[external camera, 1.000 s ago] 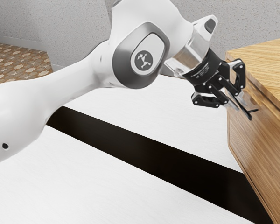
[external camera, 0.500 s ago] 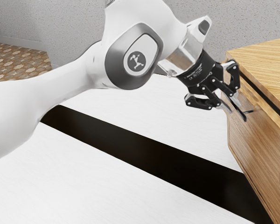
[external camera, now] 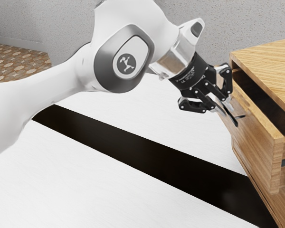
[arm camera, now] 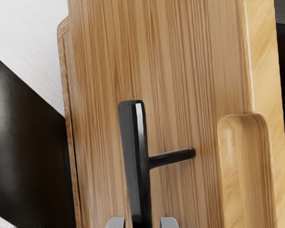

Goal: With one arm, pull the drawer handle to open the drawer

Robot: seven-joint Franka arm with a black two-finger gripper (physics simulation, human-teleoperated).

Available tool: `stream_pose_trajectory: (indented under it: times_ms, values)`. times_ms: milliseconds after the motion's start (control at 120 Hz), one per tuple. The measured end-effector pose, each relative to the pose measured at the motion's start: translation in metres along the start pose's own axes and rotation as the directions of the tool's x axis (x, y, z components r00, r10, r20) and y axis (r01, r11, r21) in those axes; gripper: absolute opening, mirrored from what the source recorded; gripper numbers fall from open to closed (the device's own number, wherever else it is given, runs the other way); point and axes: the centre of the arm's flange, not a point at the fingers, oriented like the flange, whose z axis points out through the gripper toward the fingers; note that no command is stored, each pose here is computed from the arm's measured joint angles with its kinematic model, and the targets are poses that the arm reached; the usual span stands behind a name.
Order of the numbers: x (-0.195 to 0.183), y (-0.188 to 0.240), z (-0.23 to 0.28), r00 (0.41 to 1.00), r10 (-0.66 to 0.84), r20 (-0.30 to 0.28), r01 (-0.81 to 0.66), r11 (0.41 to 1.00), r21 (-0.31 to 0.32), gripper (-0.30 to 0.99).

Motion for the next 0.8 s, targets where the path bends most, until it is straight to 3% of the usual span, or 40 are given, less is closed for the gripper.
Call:
stream_pose_trajectory:
  times_ms: [533, 800]
  values:
    - [-0.007, -0.035, -0.030, 0.999, -0.034, -0.015, 0.034, 0.999, 0.017, 0.01]
    - [-0.013, -0.046, -0.038, 0.999, -0.038, 0.009, 0.038, 0.999, 0.005, 0.01]
